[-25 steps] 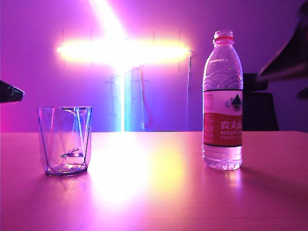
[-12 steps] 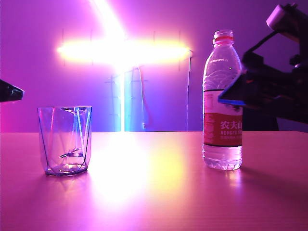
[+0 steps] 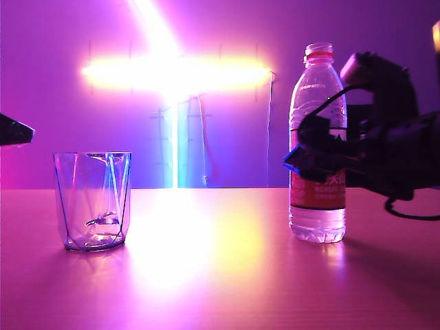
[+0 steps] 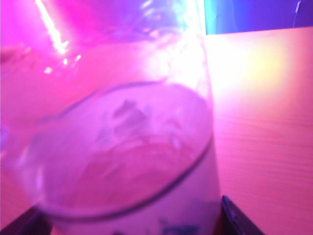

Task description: Pick up the mineral water bottle on the table and pour water into the mug until it's half full.

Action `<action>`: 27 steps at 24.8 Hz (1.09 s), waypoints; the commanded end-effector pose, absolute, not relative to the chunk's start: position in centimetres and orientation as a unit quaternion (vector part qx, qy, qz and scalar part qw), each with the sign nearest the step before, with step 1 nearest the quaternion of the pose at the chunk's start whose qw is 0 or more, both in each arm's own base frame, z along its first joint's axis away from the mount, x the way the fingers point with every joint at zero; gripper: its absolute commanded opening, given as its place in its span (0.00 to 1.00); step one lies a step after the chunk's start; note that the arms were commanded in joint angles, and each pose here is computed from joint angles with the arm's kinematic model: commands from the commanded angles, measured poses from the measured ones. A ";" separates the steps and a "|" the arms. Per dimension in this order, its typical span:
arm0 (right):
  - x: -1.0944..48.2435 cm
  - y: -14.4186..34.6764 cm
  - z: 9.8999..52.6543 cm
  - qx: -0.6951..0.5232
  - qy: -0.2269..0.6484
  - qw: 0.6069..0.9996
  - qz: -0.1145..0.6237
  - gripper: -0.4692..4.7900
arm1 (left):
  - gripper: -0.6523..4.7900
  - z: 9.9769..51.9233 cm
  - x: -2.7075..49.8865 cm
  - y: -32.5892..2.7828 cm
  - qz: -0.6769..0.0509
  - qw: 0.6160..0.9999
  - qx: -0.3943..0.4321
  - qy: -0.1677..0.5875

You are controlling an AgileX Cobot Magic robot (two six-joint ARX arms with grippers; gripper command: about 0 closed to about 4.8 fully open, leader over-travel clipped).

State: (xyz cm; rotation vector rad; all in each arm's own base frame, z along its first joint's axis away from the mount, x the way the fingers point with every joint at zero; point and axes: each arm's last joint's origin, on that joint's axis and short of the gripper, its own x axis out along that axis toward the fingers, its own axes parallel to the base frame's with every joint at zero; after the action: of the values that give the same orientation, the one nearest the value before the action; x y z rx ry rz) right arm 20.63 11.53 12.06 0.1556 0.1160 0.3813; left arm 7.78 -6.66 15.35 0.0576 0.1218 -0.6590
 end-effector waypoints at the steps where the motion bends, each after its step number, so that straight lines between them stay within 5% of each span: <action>1: 21.3 12.0 12.3 0.081 0.042 0.977 0.191 1.00 | 0.12 15.6 7.8 -6.7 -0.325 0.944 0.024 0.053; 10: 22.2 12.1 12.9 0.085 0.029 0.982 0.165 1.00 | 0.12 15.8 7.7 -6.6 -0.325 0.945 0.019 0.042; 13: 22.2 12.1 12.9 0.085 0.028 0.982 0.165 0.74 | 0.12 15.9 7.7 -6.6 -0.325 0.945 0.018 0.039; 18: 22.2 12.1 12.9 0.086 0.026 0.982 0.165 0.58 | 0.12 16.0 7.6 -6.5 -0.325 0.945 0.016 0.033; 27: 21.9 12.3 15.4 0.008 -0.043 0.977 0.211 0.52 | 0.12 16.0 8.3 -5.6 -0.280 0.959 0.013 0.034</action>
State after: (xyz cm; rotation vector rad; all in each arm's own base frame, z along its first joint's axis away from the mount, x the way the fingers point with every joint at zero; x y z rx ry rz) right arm 21.88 12.12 13.69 0.0376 0.0407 0.3924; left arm 8.13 -5.86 15.70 0.0365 0.0836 -0.5866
